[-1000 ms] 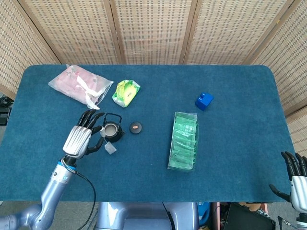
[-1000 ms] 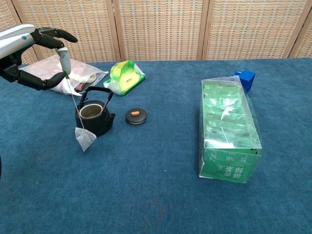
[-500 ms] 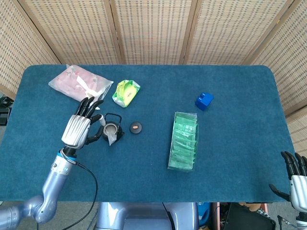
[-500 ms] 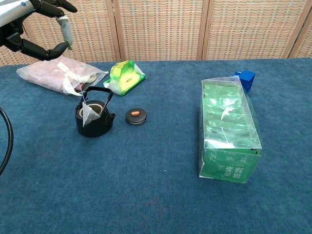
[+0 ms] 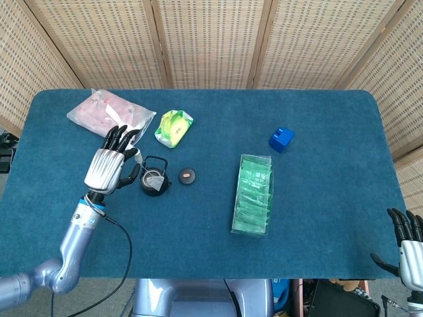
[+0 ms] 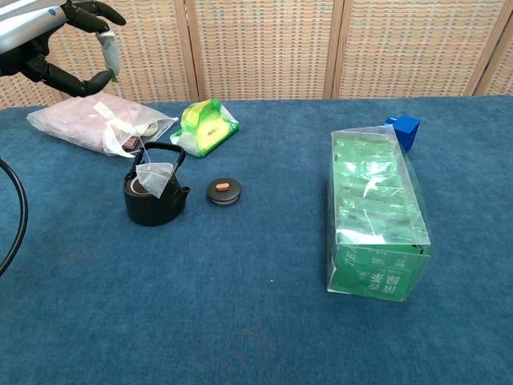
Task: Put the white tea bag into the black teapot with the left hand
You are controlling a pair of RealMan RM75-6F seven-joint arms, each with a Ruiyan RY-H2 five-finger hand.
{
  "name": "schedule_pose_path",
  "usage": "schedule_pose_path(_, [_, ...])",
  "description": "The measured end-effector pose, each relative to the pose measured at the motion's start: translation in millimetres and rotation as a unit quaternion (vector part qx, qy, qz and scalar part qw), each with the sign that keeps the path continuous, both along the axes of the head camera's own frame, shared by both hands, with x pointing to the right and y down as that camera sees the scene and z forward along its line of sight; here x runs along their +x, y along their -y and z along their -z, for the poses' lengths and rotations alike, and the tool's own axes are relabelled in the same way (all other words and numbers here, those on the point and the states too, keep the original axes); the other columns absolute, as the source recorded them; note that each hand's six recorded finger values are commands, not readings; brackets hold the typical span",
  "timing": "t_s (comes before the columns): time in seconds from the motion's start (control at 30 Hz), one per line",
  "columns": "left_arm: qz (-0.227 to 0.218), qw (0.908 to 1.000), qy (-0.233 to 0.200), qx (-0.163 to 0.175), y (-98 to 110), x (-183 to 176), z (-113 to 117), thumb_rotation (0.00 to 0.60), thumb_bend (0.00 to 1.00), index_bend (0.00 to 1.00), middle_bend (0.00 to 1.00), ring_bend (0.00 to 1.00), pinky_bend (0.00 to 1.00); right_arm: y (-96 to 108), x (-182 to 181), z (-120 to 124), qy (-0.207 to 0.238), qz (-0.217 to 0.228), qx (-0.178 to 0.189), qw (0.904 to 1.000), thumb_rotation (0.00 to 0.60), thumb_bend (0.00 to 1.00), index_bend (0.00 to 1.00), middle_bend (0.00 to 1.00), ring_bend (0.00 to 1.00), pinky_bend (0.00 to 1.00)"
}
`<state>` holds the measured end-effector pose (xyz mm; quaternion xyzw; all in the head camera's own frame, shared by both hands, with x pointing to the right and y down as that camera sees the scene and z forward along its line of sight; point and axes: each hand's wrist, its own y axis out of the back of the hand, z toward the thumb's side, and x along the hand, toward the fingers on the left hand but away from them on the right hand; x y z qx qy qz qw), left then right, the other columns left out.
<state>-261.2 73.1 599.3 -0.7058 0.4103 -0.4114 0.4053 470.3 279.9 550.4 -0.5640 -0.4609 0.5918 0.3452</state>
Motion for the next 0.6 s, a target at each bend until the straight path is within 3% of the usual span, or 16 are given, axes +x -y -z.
schedule_pose_path(0.6, [0.015, 0.9994, 0.027, -0.016, -4, -21, -7, 0.6, 0.49, 0.6, 0.15, 0.0, 0.0, -1, 1, 0, -0.001, -0.002, -0.002, 1.0, 0.6, 0.12, 0.11, 0.18, 0.03, 0.1])
